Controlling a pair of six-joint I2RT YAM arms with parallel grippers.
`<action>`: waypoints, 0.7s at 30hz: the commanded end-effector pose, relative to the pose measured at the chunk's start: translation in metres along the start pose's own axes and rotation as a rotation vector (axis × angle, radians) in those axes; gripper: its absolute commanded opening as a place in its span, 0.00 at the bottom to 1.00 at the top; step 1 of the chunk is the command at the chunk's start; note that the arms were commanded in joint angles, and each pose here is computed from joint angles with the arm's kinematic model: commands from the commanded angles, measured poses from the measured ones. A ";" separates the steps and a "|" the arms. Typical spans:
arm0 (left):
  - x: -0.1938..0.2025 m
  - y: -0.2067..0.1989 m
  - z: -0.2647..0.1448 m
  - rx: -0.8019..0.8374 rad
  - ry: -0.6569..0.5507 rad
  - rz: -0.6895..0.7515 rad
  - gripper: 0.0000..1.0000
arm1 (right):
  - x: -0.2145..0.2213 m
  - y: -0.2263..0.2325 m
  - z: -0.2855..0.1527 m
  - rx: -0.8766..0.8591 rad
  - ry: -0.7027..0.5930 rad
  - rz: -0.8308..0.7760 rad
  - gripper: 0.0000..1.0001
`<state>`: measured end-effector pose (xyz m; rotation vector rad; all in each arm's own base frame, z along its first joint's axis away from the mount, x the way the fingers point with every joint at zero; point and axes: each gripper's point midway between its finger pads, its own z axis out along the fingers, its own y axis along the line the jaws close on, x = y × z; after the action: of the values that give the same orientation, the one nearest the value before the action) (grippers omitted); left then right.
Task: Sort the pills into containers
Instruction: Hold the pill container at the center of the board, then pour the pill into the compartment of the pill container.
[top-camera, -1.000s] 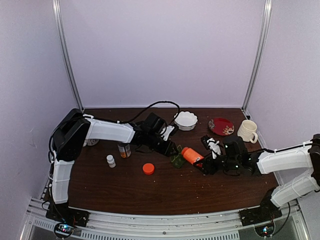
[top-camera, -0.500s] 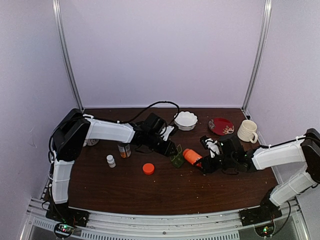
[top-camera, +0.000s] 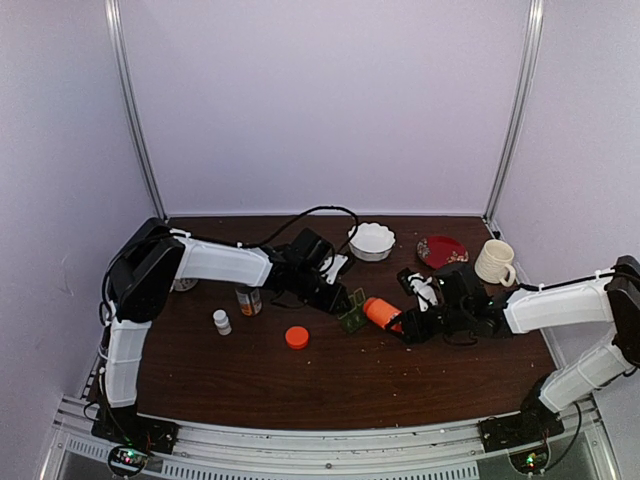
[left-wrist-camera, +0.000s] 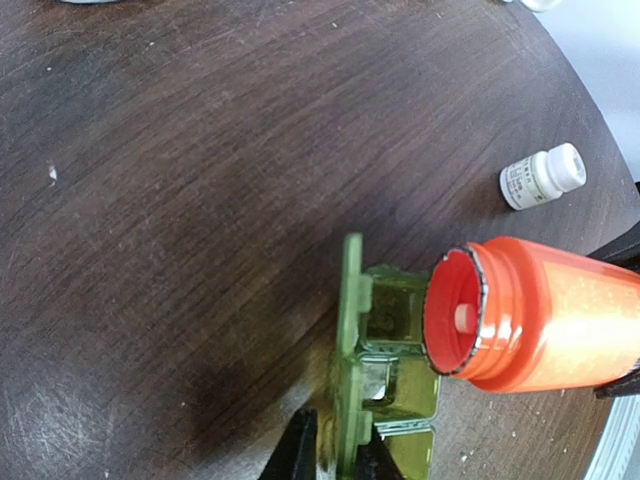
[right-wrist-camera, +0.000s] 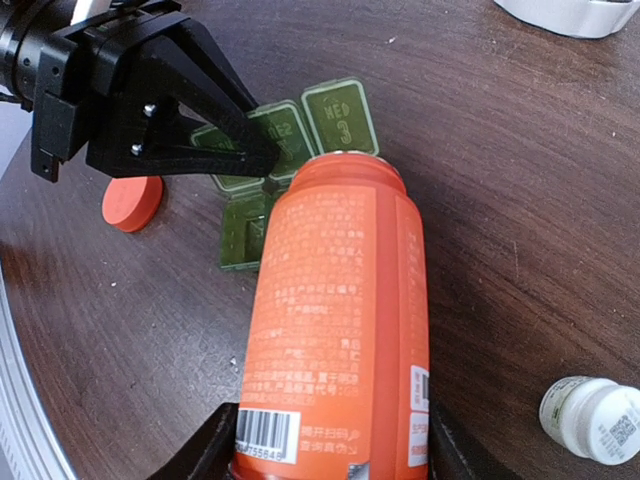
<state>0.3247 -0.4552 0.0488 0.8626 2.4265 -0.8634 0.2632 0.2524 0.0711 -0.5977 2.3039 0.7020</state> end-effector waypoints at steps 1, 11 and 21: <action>-0.014 -0.001 0.001 0.008 -0.031 0.016 0.14 | -0.022 0.010 -0.013 -0.022 -0.026 -0.023 0.20; -0.014 -0.004 0.002 0.026 -0.032 0.031 0.13 | -0.014 0.009 -0.006 -0.011 0.076 0.015 0.20; -0.013 -0.004 0.002 0.021 -0.034 0.042 0.08 | -0.025 0.015 -0.008 -0.016 0.128 0.043 0.17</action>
<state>0.3258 -0.4585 0.0537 0.8779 2.4069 -0.8740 0.2680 0.2641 0.0792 -0.6407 2.4420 0.6944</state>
